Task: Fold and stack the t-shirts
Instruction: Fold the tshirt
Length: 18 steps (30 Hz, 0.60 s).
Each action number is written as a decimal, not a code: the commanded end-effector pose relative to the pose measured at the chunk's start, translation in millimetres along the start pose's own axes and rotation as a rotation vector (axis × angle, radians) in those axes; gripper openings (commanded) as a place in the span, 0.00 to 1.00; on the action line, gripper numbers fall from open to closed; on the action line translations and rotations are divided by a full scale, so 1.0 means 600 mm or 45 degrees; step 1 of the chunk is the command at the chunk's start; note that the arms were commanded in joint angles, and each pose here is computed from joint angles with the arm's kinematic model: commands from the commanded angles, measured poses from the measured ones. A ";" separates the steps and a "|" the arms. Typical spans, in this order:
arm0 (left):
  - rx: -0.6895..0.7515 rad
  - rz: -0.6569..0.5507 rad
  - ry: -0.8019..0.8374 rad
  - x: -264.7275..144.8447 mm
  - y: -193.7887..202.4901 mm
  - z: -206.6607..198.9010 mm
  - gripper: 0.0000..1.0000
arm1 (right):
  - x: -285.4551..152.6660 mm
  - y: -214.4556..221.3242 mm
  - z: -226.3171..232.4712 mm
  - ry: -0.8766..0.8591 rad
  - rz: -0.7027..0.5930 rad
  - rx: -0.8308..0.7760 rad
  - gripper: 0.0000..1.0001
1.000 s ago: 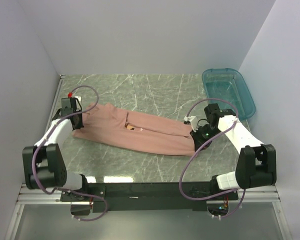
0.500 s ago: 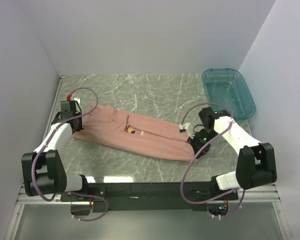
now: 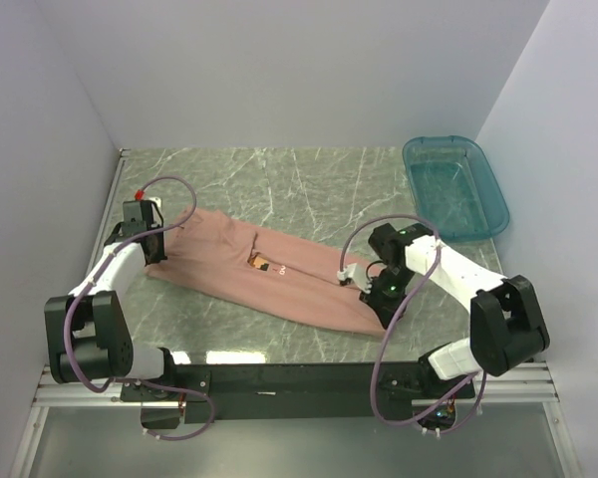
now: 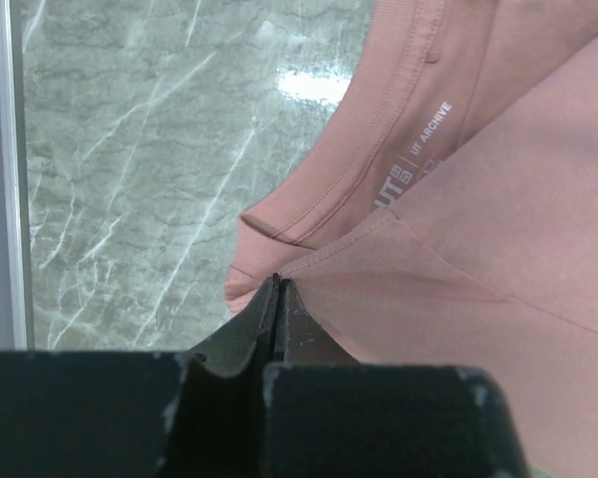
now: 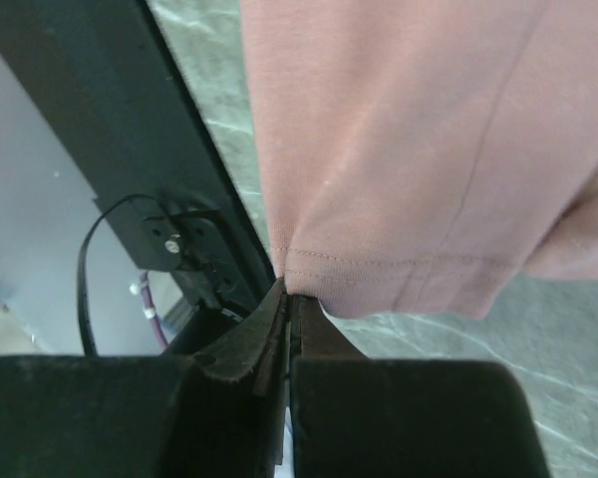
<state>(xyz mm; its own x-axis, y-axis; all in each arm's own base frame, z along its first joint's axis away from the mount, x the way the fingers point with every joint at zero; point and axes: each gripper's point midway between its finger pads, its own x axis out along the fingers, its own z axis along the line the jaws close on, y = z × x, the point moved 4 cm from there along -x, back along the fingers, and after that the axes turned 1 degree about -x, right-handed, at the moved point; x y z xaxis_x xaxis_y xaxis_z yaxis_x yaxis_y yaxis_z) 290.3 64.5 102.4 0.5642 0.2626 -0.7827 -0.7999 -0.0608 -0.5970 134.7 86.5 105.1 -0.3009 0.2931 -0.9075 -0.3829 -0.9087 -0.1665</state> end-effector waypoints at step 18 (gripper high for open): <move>-0.243 -0.437 -0.098 -0.082 -0.110 0.034 0.61 | -0.117 -0.041 -0.120 0.458 -0.240 0.260 0.49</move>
<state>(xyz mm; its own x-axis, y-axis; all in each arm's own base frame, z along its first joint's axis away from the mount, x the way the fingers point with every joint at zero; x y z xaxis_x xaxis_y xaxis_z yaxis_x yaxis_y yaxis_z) 297.4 78.6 167.9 0.7141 0.3922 -0.5799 -0.5935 -0.1001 -0.7986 190.5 64.2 140.6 -0.0615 0.2860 -0.9562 -0.5318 -0.8201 -0.2111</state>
